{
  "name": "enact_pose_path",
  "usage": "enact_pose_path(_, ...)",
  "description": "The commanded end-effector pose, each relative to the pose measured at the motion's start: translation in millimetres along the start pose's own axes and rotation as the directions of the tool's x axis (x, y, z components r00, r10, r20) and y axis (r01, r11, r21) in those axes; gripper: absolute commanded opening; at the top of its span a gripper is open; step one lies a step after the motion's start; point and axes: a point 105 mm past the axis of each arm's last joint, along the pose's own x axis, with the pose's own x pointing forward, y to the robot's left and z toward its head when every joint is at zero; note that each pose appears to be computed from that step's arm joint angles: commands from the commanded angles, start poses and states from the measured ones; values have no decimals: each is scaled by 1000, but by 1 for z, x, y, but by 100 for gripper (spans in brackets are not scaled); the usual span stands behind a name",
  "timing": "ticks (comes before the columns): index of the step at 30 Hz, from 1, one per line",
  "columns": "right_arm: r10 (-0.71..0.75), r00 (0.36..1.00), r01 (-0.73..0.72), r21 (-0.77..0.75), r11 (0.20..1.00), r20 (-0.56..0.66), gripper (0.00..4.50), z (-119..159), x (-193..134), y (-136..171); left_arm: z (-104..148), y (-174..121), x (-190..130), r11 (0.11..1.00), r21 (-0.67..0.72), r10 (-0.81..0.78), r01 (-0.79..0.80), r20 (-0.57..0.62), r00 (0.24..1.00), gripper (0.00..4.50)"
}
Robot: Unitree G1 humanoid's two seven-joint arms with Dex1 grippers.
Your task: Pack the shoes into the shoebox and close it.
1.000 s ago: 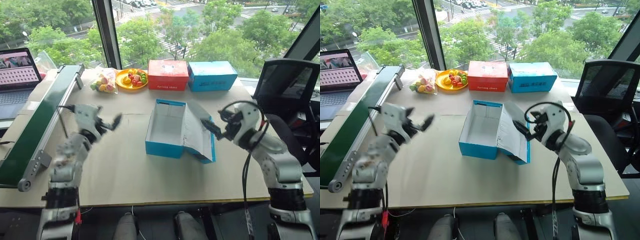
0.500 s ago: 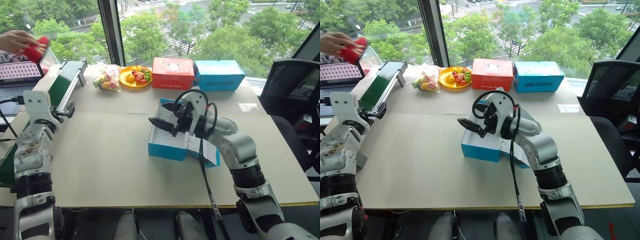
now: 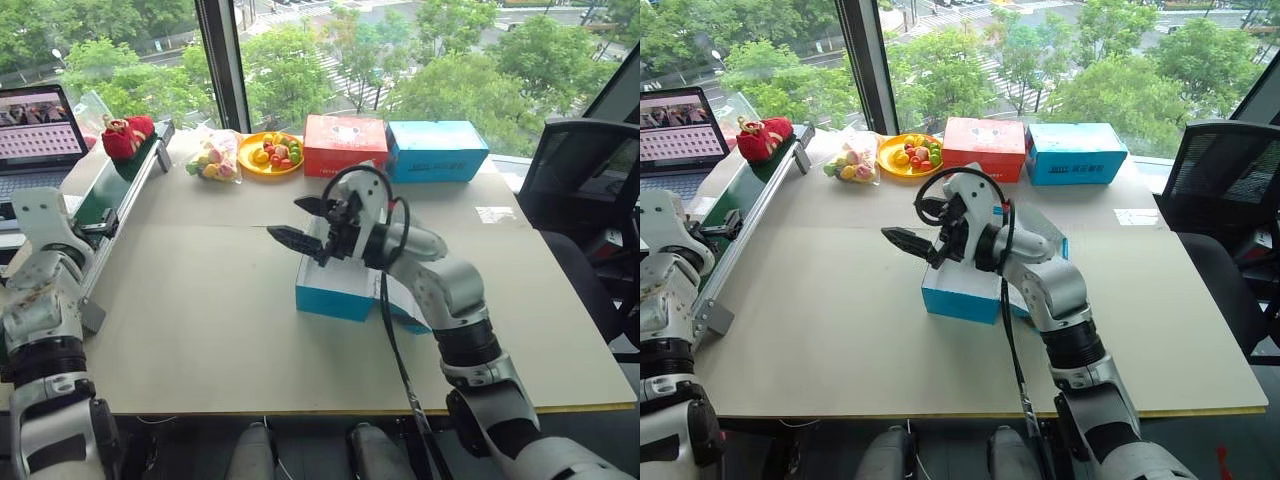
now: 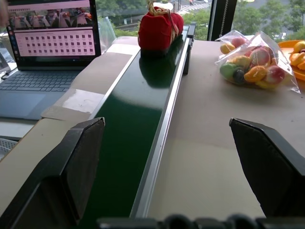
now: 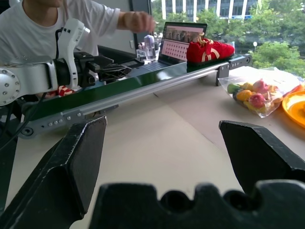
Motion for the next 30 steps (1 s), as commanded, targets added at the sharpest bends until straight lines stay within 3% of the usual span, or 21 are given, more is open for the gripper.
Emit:
enact_pose_path(1,30,999,-29,-66,997,10,448,8,7,7,17,8,7,999,31,13,-15,47,999,450)
enact_pose_path(5,33,999,-35,-82,996,-27,448,0,7,10,10,18,11,1000,9,21,-21,18,1000,450)
enact_pose_path(9,16,999,-19,-79,997,-32,448,-2,4,8,-3,29,11,997,72,12,-10,-38,999,450)
enact_pose_path(15,6,999,-9,-70,997,-42,448,-4,-2,8,-11,39,5,996,69,-61,63,-35,998,450)
enact_pose_path(30,-29,997,27,-29,999,-74,448,-12,-7,2,-29,71,-14,999,46,-25,28,-51,998,450)
